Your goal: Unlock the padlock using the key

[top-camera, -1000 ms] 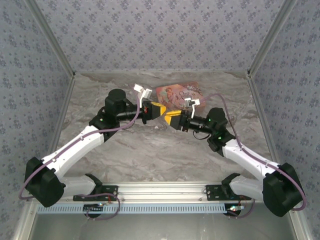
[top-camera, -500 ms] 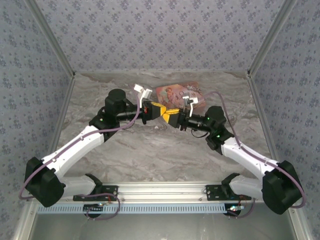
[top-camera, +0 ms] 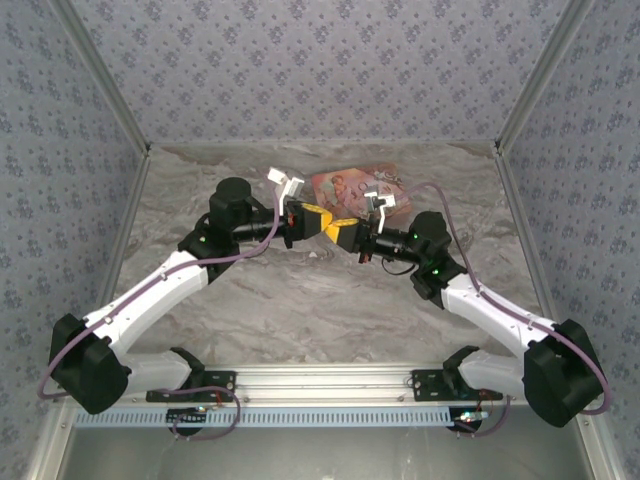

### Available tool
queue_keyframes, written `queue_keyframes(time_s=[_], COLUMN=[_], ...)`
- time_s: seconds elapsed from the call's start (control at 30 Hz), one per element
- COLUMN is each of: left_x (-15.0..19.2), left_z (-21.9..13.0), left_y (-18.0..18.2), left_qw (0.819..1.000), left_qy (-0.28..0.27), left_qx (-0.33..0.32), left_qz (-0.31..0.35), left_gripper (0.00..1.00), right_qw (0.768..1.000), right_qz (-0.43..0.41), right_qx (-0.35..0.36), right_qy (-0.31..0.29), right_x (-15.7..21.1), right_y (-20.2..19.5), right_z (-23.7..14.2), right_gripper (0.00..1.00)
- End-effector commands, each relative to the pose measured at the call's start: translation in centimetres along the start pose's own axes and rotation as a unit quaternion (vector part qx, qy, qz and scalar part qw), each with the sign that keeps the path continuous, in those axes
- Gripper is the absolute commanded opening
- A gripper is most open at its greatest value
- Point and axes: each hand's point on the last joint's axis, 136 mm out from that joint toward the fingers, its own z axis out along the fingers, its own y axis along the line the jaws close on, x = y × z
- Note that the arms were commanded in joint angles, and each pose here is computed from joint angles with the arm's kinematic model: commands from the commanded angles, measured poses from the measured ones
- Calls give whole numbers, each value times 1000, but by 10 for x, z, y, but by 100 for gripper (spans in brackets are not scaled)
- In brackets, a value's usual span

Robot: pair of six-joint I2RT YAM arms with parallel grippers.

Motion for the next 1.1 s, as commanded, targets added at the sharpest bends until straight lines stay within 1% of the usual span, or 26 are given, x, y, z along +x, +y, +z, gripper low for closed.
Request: queue_keyframes(time_s=[0.0, 0.03, 0.13, 0.17, 0.2, 0.3, 0.37, 0.4, 0.5, 0.57, 0.67, 0.8, 0.9, 1.07], left_x=[-13, -14, -17, -17, -18, -18, -16, -15, -8, -2, 11, 31, 43, 63], left_z=[-2, -3, -7, -9, -11, -16, -19, -21, -27, -28, -19, 6, 25, 43], left_y=[-11, -11, -3, 1, 7, 27, 48, 61, 100, 122, 152, 185, 206, 237], left_qw=[1000, 1000, 999, 999, 998, 994, 990, 985, 970, 961, 951, 944, 938, 924], left_qy=[-11, -13, -20, -22, -25, -29, -32, -35, -39, -38, -22, 12, 27, 44], left_qx=[9, 5, -25, -40, -58, -103, -138, -161, -220, -244, -269, -273, -270, -283], left_qz=[18, 20, 23, 21, 18, -1, -26, -42, -96, -123, -148, -187, -217, -253], left_gripper=[12, 17, 50, 59, 65, 75, 81, 85, 90, 91, 92, 92, 92, 92], right_qw=[1000, 1000, 1000, 999, 999, 996, 993, 991, 984, 980, 975, 969, 966, 962], right_qz=[-21, -18, -9, -5, -1, 20, 33, 40, 43, 47, 45, 48, 56, 68], right_qx=[-1, 6, 25, 34, 45, 86, 113, 128, 172, 194, 217, 240, 251, 263], right_qy=[-11, -8, -1, -1, 0, 5, 6, 6, 14, 21, 23, 23, 25, 25], right_x=[-12, -11, -5, -4, -2, 7, 12, 16, 27, 34, 39, 44, 49, 55], right_y=[8, 4, -4, -8, -13, -31, -42, -48, -62, -67, -68, -69, -70, -73], right_z=[1, 1, -2, -4, -6, -16, -24, -30, -45, -54, -65, -76, -81, -87], right_gripper=[0, 0, 0, 0, 0, 0, 0, 0, 0, 0, 0, 0, 0, 0])
